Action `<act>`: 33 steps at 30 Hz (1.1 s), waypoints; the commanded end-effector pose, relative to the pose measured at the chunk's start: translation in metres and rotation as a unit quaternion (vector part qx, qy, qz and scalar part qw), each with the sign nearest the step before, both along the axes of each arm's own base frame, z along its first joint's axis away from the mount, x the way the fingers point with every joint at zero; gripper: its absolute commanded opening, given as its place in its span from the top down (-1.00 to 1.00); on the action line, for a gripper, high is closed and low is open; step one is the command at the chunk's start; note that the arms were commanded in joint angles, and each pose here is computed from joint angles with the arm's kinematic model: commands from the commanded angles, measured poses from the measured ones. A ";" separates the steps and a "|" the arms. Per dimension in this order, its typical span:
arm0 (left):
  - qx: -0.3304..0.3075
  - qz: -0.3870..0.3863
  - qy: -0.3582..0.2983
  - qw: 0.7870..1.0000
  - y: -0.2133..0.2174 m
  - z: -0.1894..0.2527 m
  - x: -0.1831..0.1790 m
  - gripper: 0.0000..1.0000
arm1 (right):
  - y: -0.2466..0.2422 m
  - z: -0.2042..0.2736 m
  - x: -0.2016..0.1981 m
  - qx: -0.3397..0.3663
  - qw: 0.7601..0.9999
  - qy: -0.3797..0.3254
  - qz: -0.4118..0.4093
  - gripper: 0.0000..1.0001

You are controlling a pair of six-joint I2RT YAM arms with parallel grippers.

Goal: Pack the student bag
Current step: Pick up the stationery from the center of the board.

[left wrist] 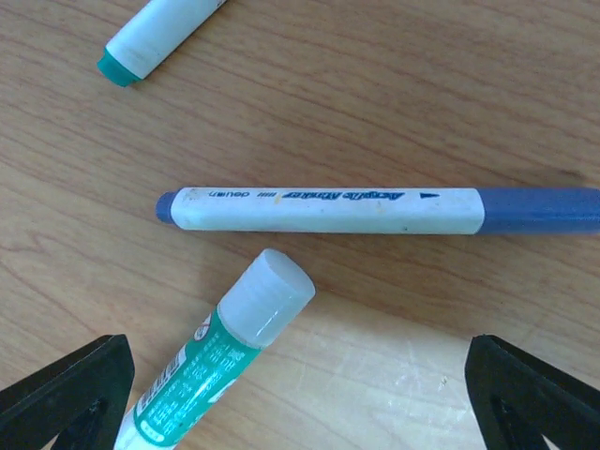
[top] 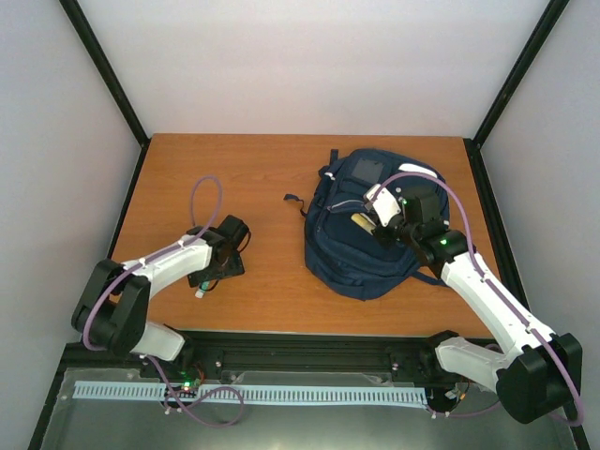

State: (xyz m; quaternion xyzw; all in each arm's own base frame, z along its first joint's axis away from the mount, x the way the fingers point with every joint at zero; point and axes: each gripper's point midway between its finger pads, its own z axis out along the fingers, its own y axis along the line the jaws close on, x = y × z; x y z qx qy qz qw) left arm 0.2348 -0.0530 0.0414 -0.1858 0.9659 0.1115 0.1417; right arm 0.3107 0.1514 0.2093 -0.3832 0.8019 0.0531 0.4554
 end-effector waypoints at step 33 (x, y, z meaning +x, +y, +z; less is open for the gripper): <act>-0.098 -0.015 0.000 0.995 -0.018 -0.033 -0.031 -0.87 | 0.008 0.034 0.009 0.040 0.997 -0.056 0.016 0.94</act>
